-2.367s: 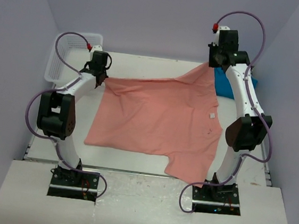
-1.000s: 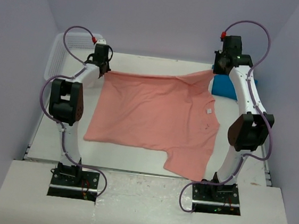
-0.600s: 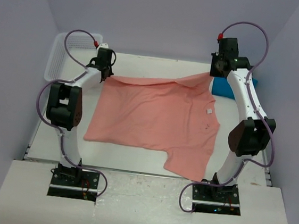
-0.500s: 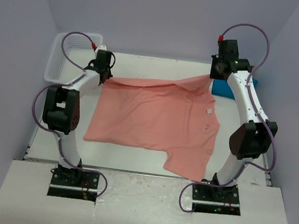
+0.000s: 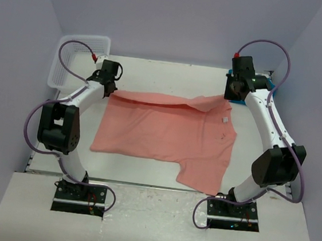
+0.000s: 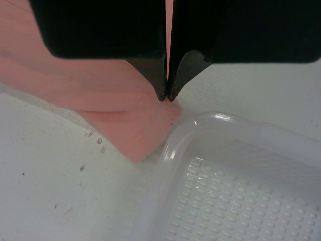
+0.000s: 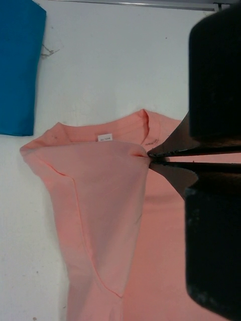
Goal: Fold and stack the t-shirts
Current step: Grap the side of the flattened tshirt furthest away from the robot with both arms, then fold the flattened tshirt in 1/3 of the way
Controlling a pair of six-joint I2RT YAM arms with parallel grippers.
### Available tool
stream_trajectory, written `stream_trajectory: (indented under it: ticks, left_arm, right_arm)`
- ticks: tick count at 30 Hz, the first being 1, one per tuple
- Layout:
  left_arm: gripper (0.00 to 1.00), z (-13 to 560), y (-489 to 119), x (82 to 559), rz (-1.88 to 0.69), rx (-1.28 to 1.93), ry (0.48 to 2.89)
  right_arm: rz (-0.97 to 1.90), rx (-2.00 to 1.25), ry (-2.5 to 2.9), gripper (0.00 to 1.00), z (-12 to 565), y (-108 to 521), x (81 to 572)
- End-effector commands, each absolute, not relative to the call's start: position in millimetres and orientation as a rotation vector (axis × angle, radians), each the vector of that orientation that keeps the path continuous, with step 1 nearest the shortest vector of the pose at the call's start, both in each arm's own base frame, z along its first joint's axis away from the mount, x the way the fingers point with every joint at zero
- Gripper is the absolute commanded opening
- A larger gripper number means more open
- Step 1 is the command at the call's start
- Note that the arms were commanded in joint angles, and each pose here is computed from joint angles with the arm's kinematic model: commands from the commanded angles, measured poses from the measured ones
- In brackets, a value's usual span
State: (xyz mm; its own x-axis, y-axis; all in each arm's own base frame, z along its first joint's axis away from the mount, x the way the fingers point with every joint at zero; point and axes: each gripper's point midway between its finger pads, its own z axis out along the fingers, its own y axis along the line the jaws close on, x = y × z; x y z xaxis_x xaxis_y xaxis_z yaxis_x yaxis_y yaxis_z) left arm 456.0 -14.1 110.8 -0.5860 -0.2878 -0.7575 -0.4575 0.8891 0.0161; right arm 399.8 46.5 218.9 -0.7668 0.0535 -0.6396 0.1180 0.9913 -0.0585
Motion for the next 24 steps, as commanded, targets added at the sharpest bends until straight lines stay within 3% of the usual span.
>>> stream_trajectory:
  ticks: [1,24]
  left_arm:
    - [0.0,114.5,-13.5,442.7,0.306,-0.57,2.226]
    - [0.0,82.5,-10.7,410.0,0.425,-0.571,2.295]
  right_arm:
    - [-0.141,0.178,2.402,0.0,233.8,39.6,383.5]
    - [-0.136,0.179,2.528,0.0,173.7,56.1,336.2]
